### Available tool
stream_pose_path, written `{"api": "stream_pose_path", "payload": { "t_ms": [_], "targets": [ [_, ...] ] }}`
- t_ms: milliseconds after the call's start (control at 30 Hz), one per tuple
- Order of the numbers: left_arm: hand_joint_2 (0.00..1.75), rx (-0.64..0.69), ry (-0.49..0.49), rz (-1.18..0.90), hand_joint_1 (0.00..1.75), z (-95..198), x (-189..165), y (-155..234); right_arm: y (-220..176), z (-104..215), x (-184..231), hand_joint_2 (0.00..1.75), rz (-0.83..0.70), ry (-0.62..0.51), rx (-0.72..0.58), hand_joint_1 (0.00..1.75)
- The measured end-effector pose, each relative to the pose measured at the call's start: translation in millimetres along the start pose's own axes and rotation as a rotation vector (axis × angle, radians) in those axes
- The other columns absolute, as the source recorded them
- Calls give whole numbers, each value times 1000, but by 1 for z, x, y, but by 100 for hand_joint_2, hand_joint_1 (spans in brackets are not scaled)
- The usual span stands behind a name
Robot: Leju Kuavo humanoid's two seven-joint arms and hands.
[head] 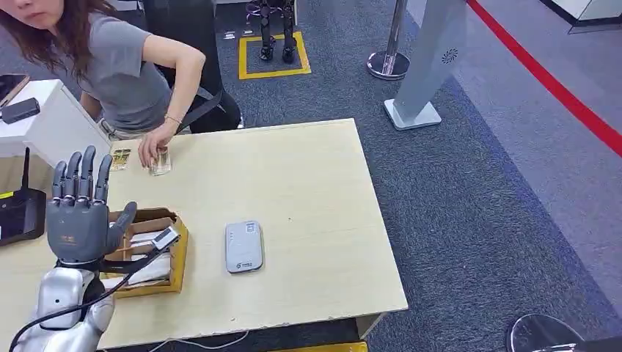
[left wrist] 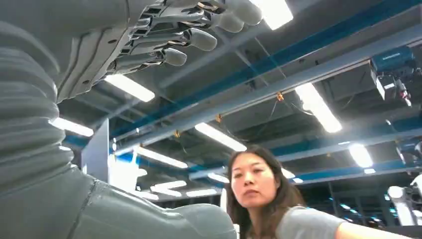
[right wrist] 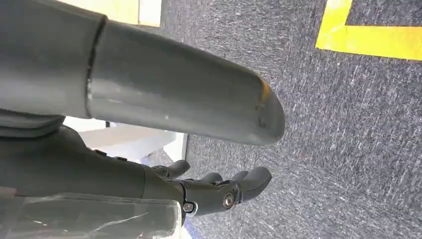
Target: Pass the card to the sensor for recognition and then transmit it.
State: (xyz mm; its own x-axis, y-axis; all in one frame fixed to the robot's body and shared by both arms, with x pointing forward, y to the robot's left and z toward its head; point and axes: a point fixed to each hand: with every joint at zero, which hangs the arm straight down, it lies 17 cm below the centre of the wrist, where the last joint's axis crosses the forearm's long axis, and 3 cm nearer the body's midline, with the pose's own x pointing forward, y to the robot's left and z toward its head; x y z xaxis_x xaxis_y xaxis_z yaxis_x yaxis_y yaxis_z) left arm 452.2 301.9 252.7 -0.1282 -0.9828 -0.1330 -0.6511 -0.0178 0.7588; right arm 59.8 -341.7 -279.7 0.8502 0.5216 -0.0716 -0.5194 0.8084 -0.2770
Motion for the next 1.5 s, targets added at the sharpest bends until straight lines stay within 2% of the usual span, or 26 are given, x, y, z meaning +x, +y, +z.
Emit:
{"api": "stream_pose_path", "payload": {
  "t_ms": [333, 600, 700, 833, 1200, 1500],
  "targets": [
    [175, 32, 14, 184, 0, 11, 30, 16, 0, 0, -1, 0, -16, 3, -4, 0],
    [175, -13, -55, 90, 0, 48, 74, 22, 3, 0, -7, 0, -54, 27, 5, 0],
    [175, -28, -82, 41, 0, 64, 75, 26, 4, 0, -10, 0, -73, 36, 9, 0],
    [175, -57, -161, -14, 0, 91, 65, 35, 9, 0, -18, 0, -99, 61, 16, 0],
    [175, -104, -186, -200, 0, 127, 1, 63, 16, 2, -18, 0, -144, 71, 20, 0],
    [175, -138, -46, -317, 0, 146, -55, 82, 21, 3, -17, 0, -166, 76, 29, 0]
  ]
}}
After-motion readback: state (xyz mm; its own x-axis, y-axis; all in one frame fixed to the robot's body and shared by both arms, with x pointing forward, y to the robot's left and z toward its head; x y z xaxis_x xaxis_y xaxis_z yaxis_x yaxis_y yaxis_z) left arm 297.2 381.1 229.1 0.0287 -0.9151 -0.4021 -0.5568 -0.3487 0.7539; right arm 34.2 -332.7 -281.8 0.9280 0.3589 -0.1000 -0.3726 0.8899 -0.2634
